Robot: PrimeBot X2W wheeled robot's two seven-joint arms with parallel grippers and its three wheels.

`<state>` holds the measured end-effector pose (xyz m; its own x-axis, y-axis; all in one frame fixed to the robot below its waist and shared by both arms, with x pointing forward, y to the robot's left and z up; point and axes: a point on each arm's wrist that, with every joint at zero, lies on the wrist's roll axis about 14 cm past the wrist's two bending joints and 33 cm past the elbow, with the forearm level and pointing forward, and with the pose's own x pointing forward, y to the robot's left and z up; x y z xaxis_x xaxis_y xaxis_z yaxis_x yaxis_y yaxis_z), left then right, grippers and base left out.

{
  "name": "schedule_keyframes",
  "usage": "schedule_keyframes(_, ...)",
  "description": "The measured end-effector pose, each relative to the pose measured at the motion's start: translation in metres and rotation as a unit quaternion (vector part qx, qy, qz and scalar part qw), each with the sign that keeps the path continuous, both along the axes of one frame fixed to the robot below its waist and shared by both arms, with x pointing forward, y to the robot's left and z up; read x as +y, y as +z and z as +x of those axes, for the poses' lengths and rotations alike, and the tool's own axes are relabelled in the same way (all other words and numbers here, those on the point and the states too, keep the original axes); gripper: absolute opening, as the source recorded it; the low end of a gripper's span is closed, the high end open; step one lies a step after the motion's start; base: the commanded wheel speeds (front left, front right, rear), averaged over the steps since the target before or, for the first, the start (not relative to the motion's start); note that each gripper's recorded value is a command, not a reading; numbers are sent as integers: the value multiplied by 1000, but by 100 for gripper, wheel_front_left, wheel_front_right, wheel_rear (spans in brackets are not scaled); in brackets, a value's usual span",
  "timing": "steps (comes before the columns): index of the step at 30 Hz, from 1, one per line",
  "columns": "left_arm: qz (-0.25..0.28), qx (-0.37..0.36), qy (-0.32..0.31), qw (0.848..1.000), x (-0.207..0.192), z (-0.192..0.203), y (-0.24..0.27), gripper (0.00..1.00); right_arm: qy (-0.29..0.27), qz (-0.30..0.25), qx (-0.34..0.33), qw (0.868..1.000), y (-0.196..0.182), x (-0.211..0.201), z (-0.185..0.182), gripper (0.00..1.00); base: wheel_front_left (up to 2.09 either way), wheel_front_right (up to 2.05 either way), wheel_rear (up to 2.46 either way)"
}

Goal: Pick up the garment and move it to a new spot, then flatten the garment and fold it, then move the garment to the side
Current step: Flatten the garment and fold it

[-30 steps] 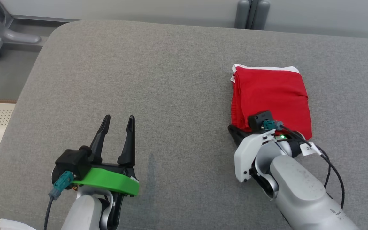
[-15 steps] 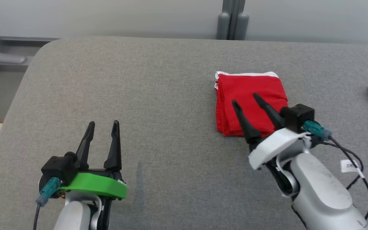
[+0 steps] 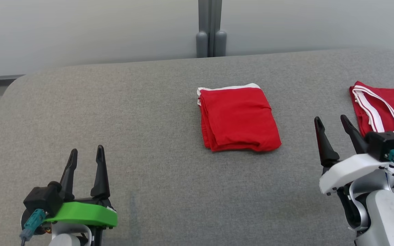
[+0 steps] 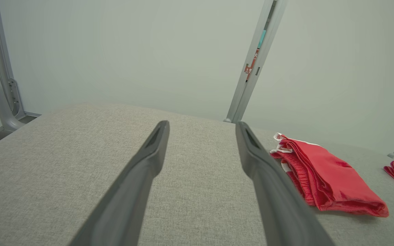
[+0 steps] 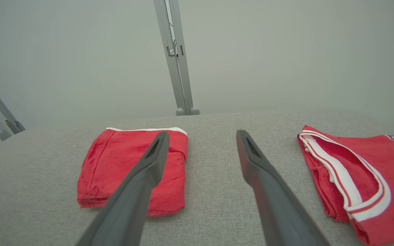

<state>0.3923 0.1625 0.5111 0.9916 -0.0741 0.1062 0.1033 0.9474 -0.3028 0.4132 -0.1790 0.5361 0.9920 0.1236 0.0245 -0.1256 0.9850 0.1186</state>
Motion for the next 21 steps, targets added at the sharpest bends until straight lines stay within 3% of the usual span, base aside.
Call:
schedule_keyframes(4,3,0,-6,1000,-4,-6,0,100,-10,-32,4,999,-2,-16,-14,100,0,0,0)
schedule_keyframes(21,13,18,1,1000,0,-11,-11,100,-17,-30,11,999,-10,-26,-26,100,0,0,0)
